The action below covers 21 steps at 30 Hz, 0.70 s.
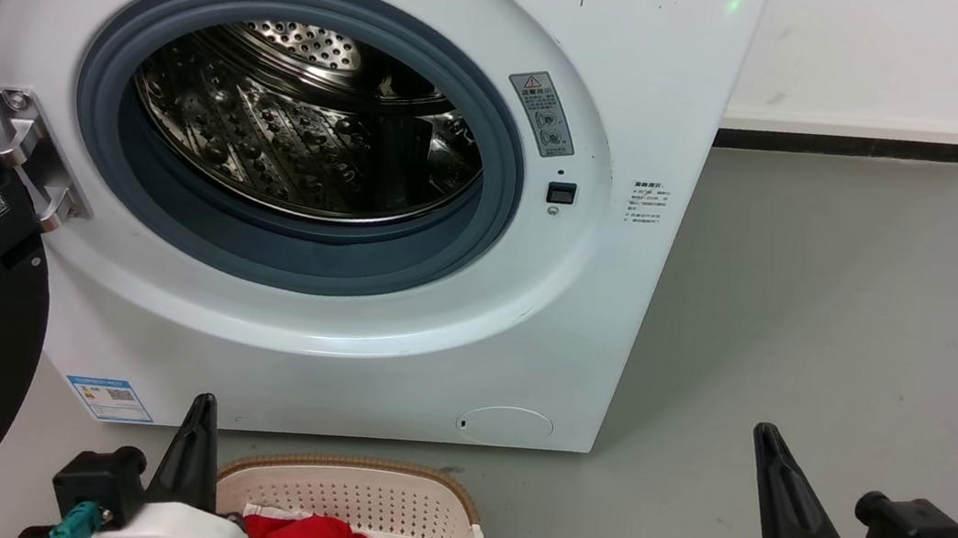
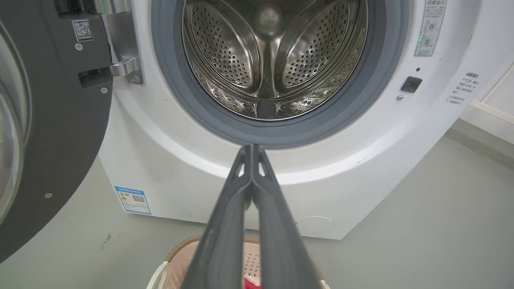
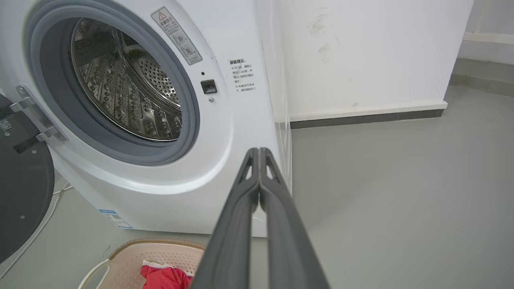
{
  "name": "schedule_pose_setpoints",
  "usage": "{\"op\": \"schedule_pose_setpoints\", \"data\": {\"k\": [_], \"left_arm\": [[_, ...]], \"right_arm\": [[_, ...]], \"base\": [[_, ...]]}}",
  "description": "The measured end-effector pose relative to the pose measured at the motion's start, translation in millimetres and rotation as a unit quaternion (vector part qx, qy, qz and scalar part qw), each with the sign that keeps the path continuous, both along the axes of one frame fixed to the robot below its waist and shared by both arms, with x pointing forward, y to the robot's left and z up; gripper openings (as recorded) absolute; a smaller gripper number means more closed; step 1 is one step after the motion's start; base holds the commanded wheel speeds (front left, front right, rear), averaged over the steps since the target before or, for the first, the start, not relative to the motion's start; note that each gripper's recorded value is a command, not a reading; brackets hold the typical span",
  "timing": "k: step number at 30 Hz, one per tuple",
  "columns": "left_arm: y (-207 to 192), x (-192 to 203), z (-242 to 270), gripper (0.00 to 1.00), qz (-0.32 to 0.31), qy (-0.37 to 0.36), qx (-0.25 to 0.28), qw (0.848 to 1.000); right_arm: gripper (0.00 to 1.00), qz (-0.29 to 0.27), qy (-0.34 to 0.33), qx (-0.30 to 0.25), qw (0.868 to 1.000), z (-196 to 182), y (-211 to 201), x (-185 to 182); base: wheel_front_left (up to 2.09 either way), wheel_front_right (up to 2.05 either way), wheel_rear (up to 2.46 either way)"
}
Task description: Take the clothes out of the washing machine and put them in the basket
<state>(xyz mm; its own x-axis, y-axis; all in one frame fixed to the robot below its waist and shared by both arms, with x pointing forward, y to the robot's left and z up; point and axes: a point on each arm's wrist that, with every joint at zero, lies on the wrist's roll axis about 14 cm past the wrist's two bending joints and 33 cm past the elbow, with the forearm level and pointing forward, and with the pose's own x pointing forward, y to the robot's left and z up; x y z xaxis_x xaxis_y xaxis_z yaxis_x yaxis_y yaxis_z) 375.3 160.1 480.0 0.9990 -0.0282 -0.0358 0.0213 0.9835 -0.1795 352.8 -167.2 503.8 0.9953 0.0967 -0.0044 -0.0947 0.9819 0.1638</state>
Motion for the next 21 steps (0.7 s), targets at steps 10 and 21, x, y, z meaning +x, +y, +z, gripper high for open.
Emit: {"op": "schedule_pose_setpoints", "data": {"k": [10, 21], "left_arm": [[7.3, 0.9, -3.1, 0.00, 0.018, 0.019, -0.094, 0.995], [11.9, 3.9, -3.4, 0.00, 0.030, 0.031, -0.186, 0.982]], "right_arm": [[0.00, -0.011, 0.012, 0.096, 0.995, -2.4, -5.9, 3.0], [0.00, -0.023, 0.018, 0.188, 0.982, -2.2, -12.2, 7.3]], "base": [[0.00, 0.00, 0.00], [0.00, 0.00, 0.00]]}}
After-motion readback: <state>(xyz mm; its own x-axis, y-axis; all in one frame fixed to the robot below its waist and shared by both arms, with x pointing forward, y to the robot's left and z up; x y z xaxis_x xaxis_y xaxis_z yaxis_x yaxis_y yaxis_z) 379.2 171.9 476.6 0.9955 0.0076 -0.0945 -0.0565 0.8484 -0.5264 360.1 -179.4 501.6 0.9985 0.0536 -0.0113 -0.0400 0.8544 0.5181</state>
